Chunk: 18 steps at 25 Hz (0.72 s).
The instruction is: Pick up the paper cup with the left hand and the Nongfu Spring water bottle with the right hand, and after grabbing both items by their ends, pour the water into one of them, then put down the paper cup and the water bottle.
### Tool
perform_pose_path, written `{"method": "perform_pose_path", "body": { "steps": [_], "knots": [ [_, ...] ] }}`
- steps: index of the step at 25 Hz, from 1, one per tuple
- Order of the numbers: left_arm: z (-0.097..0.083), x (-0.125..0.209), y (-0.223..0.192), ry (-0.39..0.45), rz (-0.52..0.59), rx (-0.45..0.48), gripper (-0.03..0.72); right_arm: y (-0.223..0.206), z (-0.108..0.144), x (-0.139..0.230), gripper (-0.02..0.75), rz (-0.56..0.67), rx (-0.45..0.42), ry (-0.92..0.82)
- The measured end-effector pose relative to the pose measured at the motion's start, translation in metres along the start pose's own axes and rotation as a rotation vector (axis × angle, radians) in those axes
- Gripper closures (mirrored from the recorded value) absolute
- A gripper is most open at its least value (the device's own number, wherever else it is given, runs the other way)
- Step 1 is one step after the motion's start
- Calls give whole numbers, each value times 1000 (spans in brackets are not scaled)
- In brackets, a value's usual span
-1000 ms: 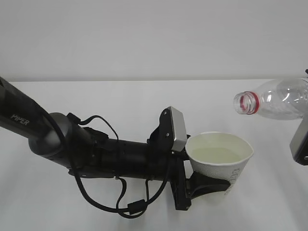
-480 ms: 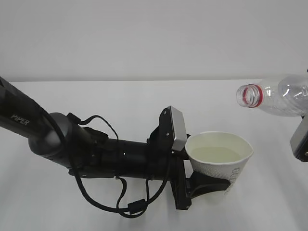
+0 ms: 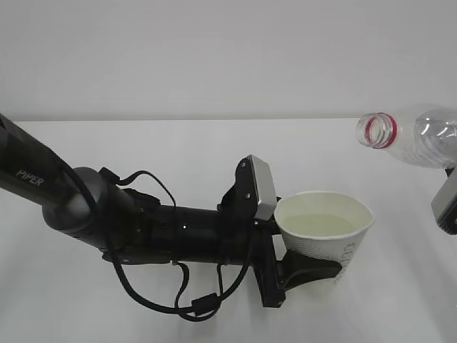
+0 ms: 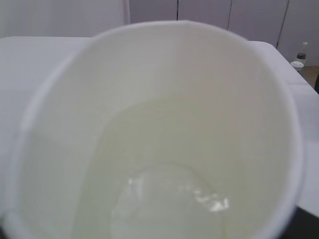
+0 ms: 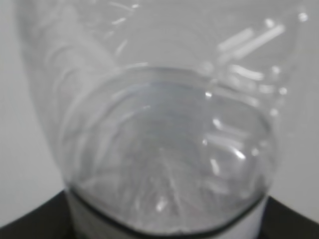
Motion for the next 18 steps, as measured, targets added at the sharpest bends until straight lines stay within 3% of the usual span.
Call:
{"method": "perform_pose_path", "body": {
  "steps": [18],
  "knots": [
    [2, -1, 0, 5, -4, -8, 196, 0, 0, 0, 309, 0, 0, -367]
  ]
}}
Point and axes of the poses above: a point on each arm's last joint axis where the gripper is mounted, y pointing back along that axis away from the gripper, z along the wrist's bending axis when the last joint is at zero, x = y × z, the point moved 10 cm from there along -y, pointing out along that axis toward the gripper, and after that the axes turned 2 degrees about y, right-handed, at the moved point
